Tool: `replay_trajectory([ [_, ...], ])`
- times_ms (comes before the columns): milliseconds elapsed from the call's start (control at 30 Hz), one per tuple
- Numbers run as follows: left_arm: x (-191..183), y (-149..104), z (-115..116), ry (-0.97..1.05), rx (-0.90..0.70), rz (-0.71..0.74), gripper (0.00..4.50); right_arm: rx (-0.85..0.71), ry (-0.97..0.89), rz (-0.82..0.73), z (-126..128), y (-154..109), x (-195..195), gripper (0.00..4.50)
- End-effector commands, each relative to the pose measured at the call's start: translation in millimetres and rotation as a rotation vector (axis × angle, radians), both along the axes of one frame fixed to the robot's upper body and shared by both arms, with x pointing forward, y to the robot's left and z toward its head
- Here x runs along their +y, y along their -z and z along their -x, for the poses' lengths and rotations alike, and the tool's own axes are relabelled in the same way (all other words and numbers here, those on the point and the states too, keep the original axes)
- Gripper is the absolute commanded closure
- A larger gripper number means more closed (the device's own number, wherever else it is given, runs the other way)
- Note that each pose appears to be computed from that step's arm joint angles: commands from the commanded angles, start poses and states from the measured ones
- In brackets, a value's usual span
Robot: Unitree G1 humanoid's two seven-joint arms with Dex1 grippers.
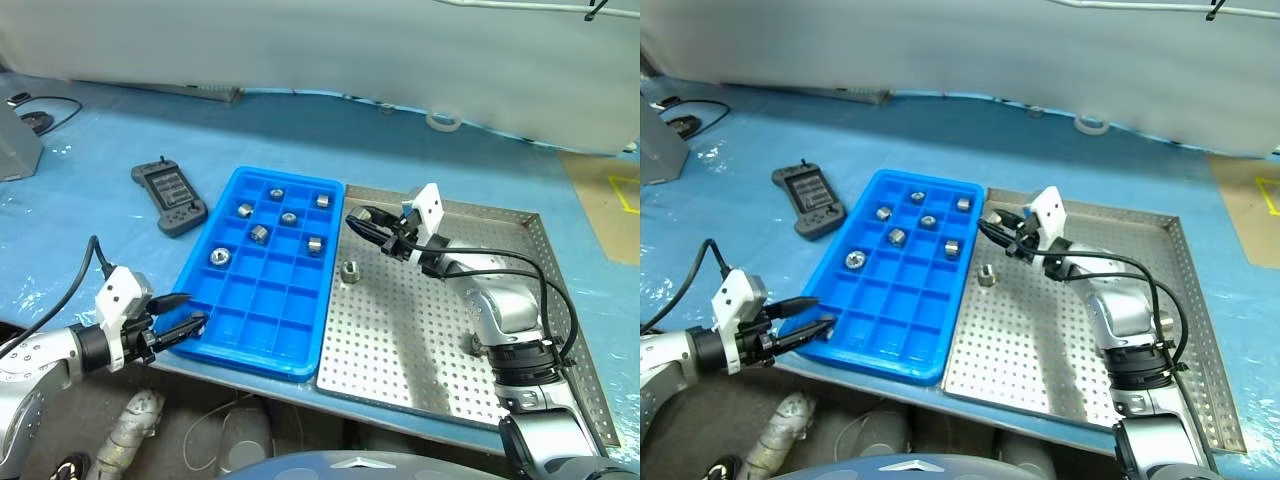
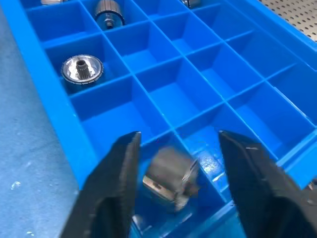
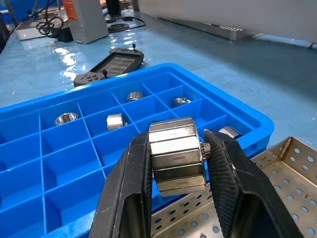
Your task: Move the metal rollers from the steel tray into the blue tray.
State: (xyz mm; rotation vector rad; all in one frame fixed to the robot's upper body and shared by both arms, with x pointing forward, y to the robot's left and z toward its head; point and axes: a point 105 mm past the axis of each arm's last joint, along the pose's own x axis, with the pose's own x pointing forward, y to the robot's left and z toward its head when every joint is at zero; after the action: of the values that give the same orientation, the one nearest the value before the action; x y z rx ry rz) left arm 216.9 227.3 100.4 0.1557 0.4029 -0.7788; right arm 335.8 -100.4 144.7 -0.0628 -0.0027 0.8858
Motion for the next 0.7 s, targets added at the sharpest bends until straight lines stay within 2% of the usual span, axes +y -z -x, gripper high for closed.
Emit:
replay_trajectory([
  [33, 11.4, -4.1, -2.7, -0.02, -0.028, -0.056, 0.49, -0.066, -0.011, -0.014, -0.1, -14.9, 2.7, 3.31],
  [67, 13.3, -4.1, -4.2, -0.023, -0.031, -0.065, 0.21, -0.067, -0.008, -0.012, -0.9, -14.5, 2.4, 3.31],
  [133, 13.8, -9.2, -9.7, -0.027, -0.045, -0.057, 0.21, -0.071, -0.003, -0.009, -2.1, -14.4, 1.5, 3.31],
  [367, -20.5, -63.3, -53.0, 0.07, -0.253, 0.056, 0.21, -0.077, 0.003, -0.008, -1.3, -17.0, -4.2, 3.31],
  [433, -38.1, -72.7, -68.3, 0.123, -0.284, 0.107, 0.21, -0.081, -0.002, -0.004, 0.1, -19.5, -6.8, 3.31],
  [567, -84.5, -75.9, -105.9, 0.225, -0.305, 0.166, 0.21, -0.094, 0.044, 0.017, -1.6, -23.2, -21.8, 3.31],
  [700, -144.6, -71.6, -123.9, 0.383, -0.309, 0.224, 0.21, -0.103, 0.125, 0.033, 1.5, -24.8, -42.2, 3.31],
])
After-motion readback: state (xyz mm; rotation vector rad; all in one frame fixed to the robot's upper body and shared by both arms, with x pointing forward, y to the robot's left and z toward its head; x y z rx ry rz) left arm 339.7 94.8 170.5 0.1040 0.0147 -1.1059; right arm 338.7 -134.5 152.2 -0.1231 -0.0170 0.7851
